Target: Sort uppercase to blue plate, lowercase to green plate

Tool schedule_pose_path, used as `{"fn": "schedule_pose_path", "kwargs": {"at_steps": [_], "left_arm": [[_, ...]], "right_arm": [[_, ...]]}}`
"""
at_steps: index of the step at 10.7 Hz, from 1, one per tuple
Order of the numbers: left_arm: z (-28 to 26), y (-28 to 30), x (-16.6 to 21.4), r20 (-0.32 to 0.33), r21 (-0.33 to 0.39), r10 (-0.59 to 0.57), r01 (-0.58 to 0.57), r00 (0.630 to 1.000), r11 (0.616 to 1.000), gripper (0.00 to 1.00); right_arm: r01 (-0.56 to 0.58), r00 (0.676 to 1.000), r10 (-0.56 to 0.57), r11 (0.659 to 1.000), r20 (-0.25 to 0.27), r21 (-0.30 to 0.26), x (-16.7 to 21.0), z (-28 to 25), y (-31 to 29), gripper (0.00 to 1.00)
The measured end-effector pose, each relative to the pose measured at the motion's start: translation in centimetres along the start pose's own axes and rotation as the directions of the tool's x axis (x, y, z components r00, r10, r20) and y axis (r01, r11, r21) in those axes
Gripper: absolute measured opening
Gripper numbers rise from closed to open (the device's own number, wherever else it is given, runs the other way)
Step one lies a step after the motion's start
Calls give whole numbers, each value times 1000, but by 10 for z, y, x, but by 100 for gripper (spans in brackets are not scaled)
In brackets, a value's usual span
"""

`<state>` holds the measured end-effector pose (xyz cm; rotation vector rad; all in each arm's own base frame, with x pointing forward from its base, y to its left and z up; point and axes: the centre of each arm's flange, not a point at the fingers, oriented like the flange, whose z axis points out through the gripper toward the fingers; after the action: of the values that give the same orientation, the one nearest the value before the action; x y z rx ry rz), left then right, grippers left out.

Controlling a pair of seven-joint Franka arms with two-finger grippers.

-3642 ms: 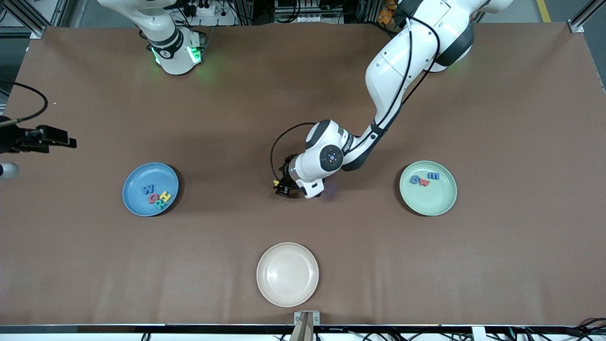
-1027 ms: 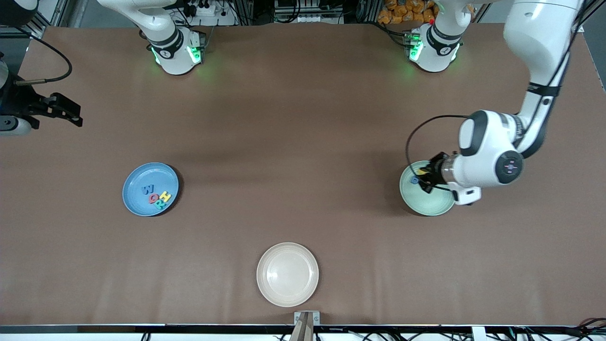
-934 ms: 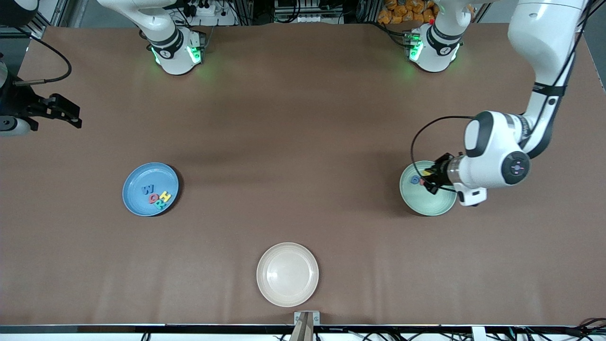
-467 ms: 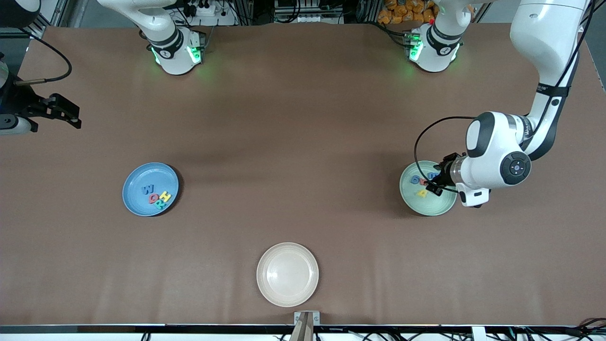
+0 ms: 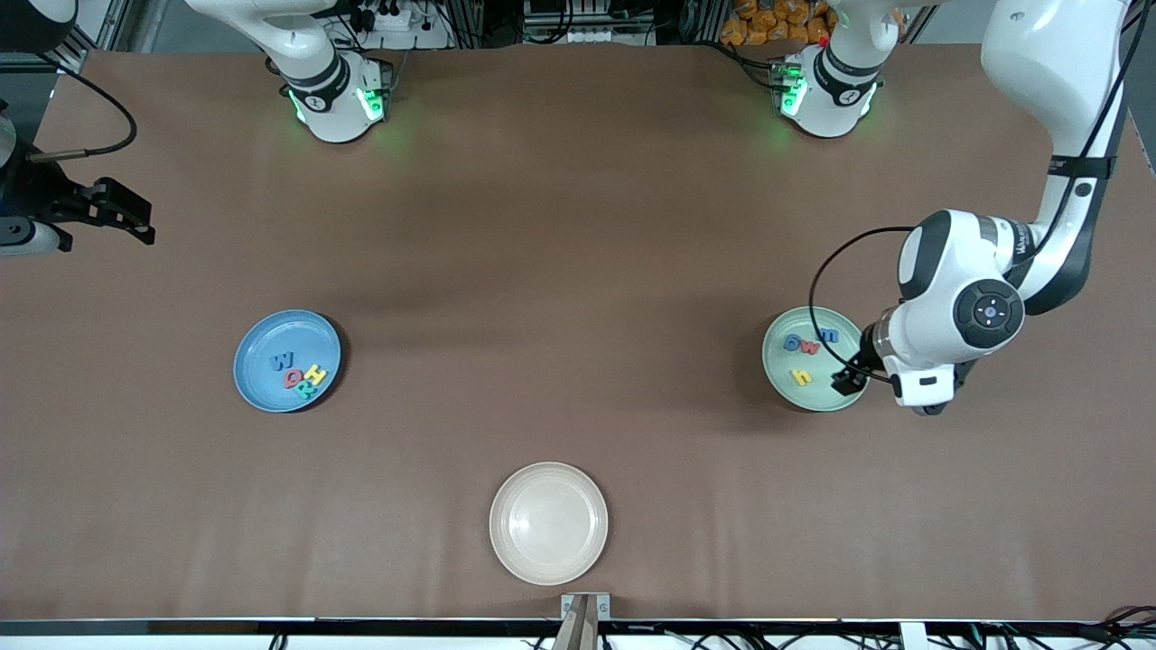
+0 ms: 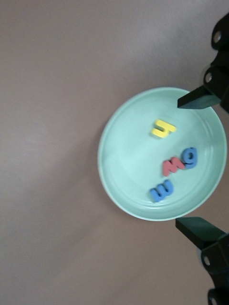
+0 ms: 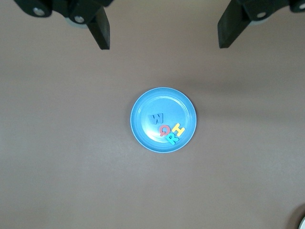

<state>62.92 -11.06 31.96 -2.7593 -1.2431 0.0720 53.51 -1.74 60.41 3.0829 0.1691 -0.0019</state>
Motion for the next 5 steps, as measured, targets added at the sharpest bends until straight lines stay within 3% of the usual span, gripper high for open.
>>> {"fn": "schedule_pose_path", "kwargs": {"at_steps": [3, 5], "left_arm": [[-40, 16, -10, -109, -56, 70, -77, 992, 996, 100], [-67, 20, -25, -151, -76, 175, -188, 973, 979, 100]], "right_arm": [[0, 1000, 0, 1000, 0, 0, 0, 0, 0, 100], [-2, 1000, 2, 1000, -1, 0, 0, 0, 1, 100]]}}
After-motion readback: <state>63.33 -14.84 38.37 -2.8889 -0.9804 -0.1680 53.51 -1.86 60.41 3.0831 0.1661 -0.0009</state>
